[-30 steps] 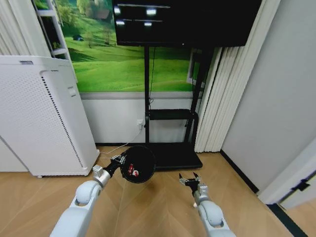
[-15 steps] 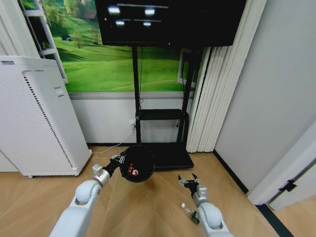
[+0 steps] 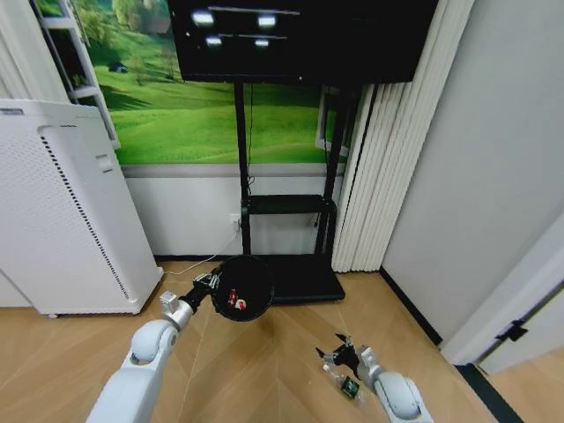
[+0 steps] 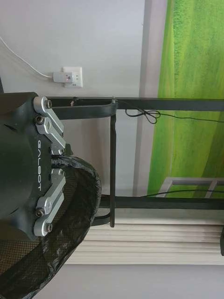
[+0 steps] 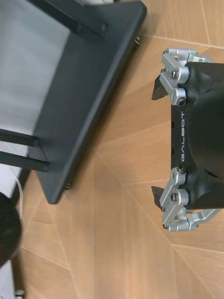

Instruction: Pick up the trash bin and place the garbage on the floor into it.

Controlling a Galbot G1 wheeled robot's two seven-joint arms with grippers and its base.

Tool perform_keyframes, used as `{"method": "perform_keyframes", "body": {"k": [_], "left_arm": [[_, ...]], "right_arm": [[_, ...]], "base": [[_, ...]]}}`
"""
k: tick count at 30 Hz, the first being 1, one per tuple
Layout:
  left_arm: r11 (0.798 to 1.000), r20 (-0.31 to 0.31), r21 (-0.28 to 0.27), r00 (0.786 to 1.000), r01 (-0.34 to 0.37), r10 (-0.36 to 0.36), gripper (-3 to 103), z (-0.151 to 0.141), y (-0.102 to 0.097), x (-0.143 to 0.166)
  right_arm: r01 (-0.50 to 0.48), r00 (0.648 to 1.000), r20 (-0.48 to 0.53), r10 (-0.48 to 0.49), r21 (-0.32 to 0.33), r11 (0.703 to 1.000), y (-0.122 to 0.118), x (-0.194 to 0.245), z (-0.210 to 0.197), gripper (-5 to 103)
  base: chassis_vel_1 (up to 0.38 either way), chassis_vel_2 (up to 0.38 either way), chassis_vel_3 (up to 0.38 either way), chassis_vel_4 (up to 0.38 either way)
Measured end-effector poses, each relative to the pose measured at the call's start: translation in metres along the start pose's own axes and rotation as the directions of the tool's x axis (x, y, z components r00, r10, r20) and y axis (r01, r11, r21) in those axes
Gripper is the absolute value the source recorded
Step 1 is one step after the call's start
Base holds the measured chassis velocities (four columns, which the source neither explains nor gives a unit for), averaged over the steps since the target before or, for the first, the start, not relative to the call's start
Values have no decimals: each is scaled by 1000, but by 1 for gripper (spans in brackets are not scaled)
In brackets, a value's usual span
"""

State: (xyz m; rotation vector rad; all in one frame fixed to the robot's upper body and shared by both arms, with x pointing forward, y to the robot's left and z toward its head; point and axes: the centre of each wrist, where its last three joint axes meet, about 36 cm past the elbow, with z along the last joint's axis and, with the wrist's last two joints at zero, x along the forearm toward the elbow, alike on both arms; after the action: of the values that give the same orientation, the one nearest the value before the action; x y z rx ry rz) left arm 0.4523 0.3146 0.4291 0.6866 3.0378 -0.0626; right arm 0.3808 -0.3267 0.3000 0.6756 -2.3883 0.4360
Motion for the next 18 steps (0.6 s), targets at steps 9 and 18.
{"method": "perform_keyframes", "body": {"k": [9, 18], "left_arm": [[1000, 18, 6, 1000, 23, -23, 7, -2, 4, 14], [999, 24, 4, 999, 44, -44, 7, -3, 4, 39]], "right_arm": [[38, 990, -134, -41, -29, 999, -12, -21, 31, 100], [-22, 958, -286, -13, -118, 993, -18, -23, 44, 100]], "base": [[0, 0, 0, 0], [0, 0, 0, 0]]}}
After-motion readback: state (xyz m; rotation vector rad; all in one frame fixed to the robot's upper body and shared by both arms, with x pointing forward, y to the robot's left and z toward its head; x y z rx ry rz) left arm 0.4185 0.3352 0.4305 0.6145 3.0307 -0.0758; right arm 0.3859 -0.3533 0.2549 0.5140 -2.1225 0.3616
